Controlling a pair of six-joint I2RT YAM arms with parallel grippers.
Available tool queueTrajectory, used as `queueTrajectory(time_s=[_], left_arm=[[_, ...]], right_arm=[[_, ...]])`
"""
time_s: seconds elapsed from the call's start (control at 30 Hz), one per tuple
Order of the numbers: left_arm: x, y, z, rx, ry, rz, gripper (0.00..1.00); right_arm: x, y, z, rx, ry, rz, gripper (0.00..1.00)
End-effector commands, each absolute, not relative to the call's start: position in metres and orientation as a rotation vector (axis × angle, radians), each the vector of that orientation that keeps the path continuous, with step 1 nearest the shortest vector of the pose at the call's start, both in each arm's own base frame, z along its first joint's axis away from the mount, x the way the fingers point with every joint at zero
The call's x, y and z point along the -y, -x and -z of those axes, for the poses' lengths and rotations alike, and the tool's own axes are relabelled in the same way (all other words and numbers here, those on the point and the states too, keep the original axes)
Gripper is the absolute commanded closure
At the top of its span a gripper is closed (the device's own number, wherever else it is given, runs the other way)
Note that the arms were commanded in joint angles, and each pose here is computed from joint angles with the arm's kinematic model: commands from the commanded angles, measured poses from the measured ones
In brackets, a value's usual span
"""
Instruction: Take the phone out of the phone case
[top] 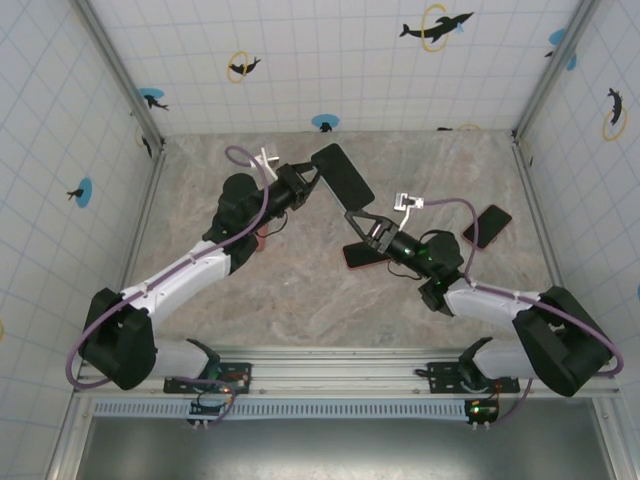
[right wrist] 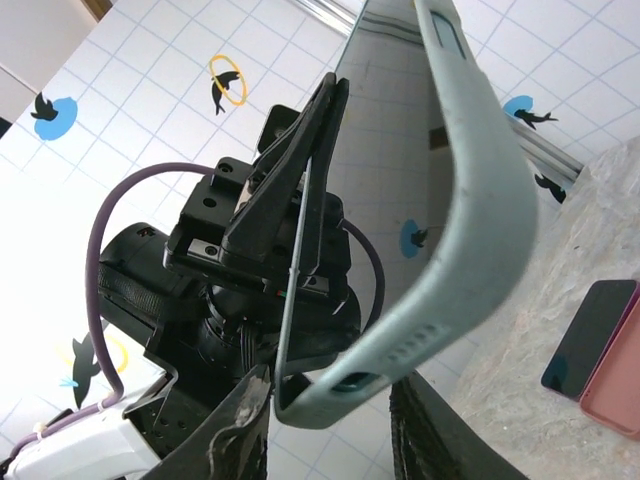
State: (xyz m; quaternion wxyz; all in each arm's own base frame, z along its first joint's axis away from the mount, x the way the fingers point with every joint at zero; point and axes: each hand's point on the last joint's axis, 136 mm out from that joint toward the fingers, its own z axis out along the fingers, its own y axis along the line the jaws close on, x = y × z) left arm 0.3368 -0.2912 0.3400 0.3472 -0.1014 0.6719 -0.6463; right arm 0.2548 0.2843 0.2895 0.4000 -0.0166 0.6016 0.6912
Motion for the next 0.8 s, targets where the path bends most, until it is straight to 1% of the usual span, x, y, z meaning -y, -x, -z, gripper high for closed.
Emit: queueTrajectory(time_s=[0.0,0.17,0.33,0.47,0.77], left_arm=[[0.293,-0.328,-0.376,-1.620,0.217,1.768,1.00],[0.297,-0.326,-0.377,-1.625,0.206,1.784,1.00],[0.298,-0.325,-0.378,-1.621,0.215,1.803,1.00],[0.299,-0.323,-0.382,-1.612,0.231,1.829,1.00],[0.304,-0.314,-0.389,-1.607,0.262,1.905,1.00]], right_arm=[[-0.287,-0.254,-0.316,-1.426,0.085,-1.770,0.67],[-0.287,-0.257,-0.320,-1.412,0.094,-1.778,0.71],[-0.289,-0.257,-0.321,-1.409,0.105,-1.778,0.78],[-0.289,-0.255,-0.316,-1.422,0.138,-1.752,0.81],[-0.289,-0.260,-0.306,-1.466,0.224,-1.651,0.82]])
